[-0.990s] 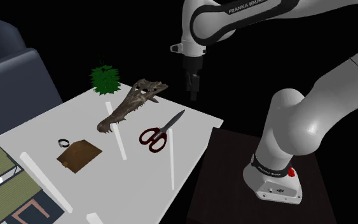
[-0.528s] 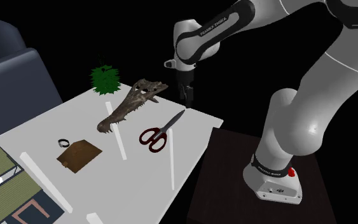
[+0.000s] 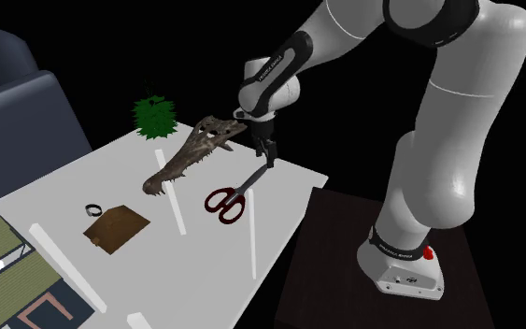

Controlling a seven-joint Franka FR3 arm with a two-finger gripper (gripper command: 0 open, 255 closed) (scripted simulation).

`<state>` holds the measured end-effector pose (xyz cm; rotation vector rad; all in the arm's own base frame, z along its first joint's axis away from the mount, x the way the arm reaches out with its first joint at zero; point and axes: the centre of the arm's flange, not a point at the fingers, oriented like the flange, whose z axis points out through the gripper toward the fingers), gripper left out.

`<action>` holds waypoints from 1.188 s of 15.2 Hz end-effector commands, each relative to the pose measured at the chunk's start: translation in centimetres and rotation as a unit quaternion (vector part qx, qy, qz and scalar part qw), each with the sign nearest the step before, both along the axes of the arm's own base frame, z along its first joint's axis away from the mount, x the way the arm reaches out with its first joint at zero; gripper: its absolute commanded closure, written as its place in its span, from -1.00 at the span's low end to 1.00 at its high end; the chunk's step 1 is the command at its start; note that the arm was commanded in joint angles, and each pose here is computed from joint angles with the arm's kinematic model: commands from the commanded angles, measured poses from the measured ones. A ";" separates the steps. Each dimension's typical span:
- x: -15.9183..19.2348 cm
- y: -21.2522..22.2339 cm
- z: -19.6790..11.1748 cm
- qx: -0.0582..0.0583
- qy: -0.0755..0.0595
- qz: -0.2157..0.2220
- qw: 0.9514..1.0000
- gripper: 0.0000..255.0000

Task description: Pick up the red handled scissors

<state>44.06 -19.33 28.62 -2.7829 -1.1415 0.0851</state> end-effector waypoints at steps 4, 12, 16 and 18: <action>3.4 -2.3 -5.5 -0.003 0.005 0.056 0.998 -1.00; 9.0 -5.0 -14.1 -0.006 0.012 0.143 0.990 -1.00; 10.3 -5.5 -17.2 -0.007 0.014 0.162 0.987 -1.00; 10.3 -5.5 -18.2 -0.007 0.014 0.162 0.987 -1.00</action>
